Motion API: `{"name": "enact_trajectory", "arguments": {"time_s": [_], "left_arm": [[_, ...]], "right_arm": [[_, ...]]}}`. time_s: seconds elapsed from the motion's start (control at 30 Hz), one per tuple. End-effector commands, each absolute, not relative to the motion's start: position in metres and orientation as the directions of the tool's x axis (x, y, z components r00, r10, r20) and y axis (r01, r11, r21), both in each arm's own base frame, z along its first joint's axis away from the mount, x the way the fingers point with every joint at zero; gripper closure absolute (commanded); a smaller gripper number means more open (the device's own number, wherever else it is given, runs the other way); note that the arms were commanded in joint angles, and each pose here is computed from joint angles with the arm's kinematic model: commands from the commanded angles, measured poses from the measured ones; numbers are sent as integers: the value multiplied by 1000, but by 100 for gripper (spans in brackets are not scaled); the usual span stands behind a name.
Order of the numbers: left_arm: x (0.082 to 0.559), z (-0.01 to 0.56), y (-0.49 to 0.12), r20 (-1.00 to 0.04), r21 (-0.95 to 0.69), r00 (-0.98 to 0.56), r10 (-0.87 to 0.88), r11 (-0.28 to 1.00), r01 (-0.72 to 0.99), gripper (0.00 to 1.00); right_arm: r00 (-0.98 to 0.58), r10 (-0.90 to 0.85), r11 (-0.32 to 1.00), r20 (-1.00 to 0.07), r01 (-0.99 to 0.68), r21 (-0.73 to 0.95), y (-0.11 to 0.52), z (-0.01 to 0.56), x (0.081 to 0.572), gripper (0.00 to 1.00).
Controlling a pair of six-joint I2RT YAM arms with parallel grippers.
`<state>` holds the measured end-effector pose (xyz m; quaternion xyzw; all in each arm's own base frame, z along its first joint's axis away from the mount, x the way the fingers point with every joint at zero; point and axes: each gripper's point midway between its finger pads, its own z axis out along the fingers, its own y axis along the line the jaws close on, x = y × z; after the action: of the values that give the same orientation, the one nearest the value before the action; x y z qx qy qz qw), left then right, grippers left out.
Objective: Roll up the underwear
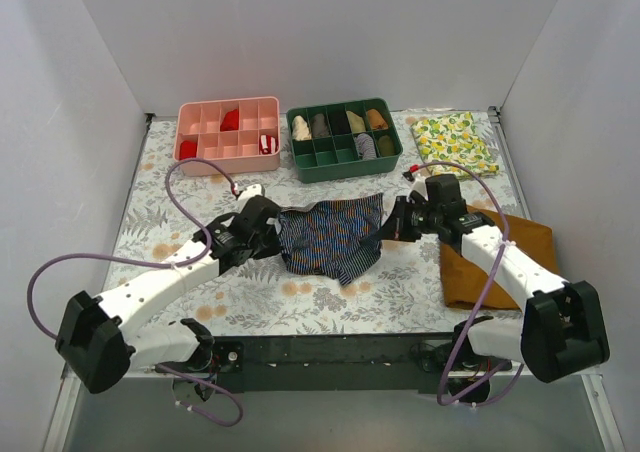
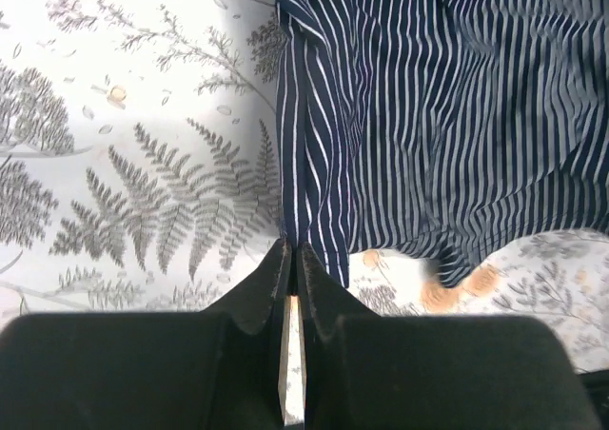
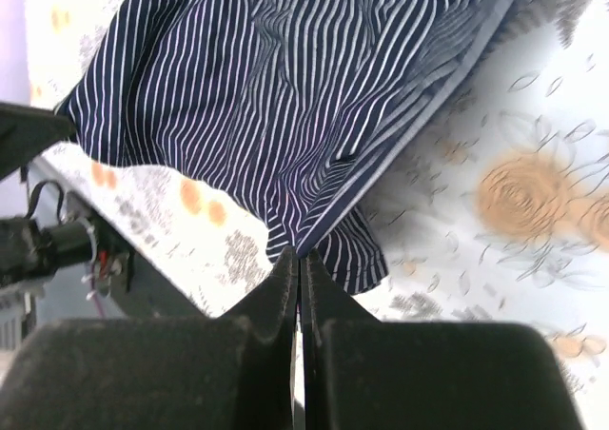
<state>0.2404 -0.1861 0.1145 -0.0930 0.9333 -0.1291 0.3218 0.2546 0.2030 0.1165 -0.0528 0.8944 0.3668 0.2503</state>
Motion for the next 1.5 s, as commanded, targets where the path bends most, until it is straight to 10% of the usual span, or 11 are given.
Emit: {"name": "enact_trajectory", "arguments": {"time_s": [0.0,0.47,0.53,0.63,0.77,1.2,1.47], "left_arm": [[209,116,-166,-500,-298,-807,-314,937,-180,100],[178,59,-122,-405,-50,-842,-355,929,-368,97],[179,52,-121,-394,-20,-854,-340,932,-362,88],[182,58,-115,-416,3,-842,-344,925,-380,40],[193,86,-110,-484,-19,-801,-351,920,-392,18],[287,104,-201,-544,-231,-809,-222,967,-109,30],[311,77,-182,-507,-286,-814,-284,946,-151,37]], "right_arm": [[-911,38,694,-410,-271,667,201,119,215,99],[-943,140,898,-303,-8,439,139,55,184,99],[-938,135,911,-321,-10,413,135,57,189,93],[-937,123,932,-327,-5,363,128,58,194,56],[-893,148,936,-424,-12,351,125,81,213,54],[-834,162,827,-527,-177,534,188,112,295,71],[-870,187,855,-456,-85,512,190,91,332,46]]}}
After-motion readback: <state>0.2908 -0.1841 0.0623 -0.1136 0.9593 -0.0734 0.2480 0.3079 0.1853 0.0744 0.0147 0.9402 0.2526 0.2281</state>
